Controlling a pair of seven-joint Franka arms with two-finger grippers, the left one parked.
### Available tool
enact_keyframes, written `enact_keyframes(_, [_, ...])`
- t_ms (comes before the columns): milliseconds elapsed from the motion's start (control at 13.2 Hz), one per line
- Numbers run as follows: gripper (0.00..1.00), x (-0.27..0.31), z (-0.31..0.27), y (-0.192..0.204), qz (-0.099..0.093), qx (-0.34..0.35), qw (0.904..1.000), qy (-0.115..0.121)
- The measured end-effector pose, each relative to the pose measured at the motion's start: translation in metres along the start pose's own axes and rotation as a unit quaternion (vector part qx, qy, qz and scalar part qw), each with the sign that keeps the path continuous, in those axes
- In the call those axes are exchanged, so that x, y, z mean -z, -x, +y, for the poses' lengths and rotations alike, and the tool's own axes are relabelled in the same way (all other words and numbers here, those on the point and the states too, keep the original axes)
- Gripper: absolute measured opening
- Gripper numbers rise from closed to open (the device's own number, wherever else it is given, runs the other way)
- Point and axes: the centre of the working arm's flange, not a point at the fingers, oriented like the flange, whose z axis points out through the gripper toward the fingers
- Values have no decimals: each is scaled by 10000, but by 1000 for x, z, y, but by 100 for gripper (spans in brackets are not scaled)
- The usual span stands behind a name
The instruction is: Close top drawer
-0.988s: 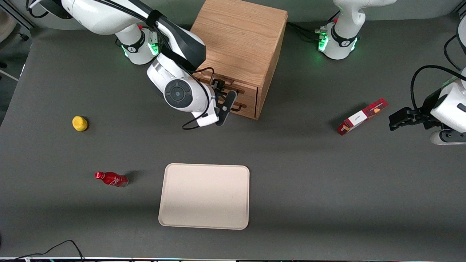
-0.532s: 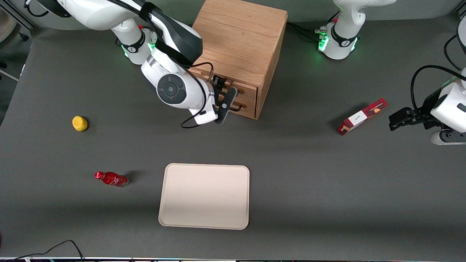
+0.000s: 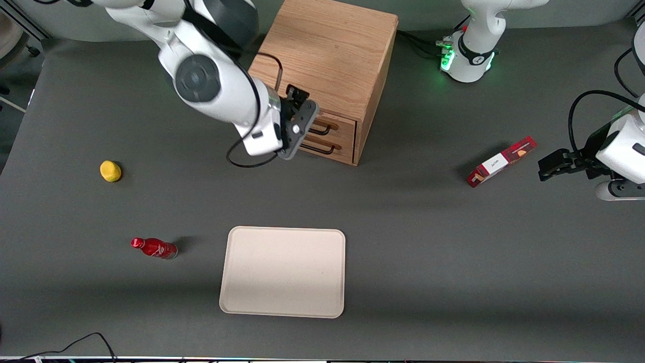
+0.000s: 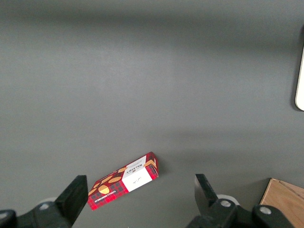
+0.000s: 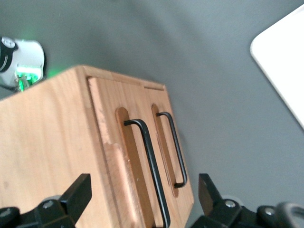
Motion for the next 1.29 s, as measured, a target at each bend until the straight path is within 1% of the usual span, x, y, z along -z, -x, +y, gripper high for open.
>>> enact_keyframes(76, [100, 32, -22, 11, 152, -29, 9991, 400])
enact_keyframes(152, [100, 63, -48, 26, 253, -134, 9954, 918])
enact_keyframes(228, [100, 90, -74, 46, 274, -412, 9886, 1424])
enact_keyframes(304, [100, 111, -91, 68, 277, -849, 9797, 1793])
enact_keyframes(380, [100, 129, -91, 91, 292, -1353, 9691, 2044])
enact_keyframes(456, [100, 151, -75, 114, 311, -1839, 9574, 2205])
enact_keyframes(532, [100, 175, -49, 140, 341, -2293, 9454, 2292])
enact_keyframes(608, [100, 200, -15, 171, 385, -2783, 9317, 2302])
enact_keyframes(760, [100, 239, 57, 239, 327, -3744, 9023, 2113])
enact_keyframes(836, [100, 249, 85, 266, 285, -4061, 8911, 2006])
enact_keyframes(912, [100, 252, 104, 284, 264, -4261, 8834, 1932])
enact_keyframes(988, [100, 250, 117, 294, 237, -4395, 8781, 1878])
enact_keyframes(1064, [100, 244, 128, 298, 214, -4484, 8745, 1838])
enact_keyframes(1216, [100, 216, 160, 303, 249, -4646, 8684, 1712])
enact_keyframes(1292, [100, 198, 176, 305, 255, -4757, 8639, 1635])
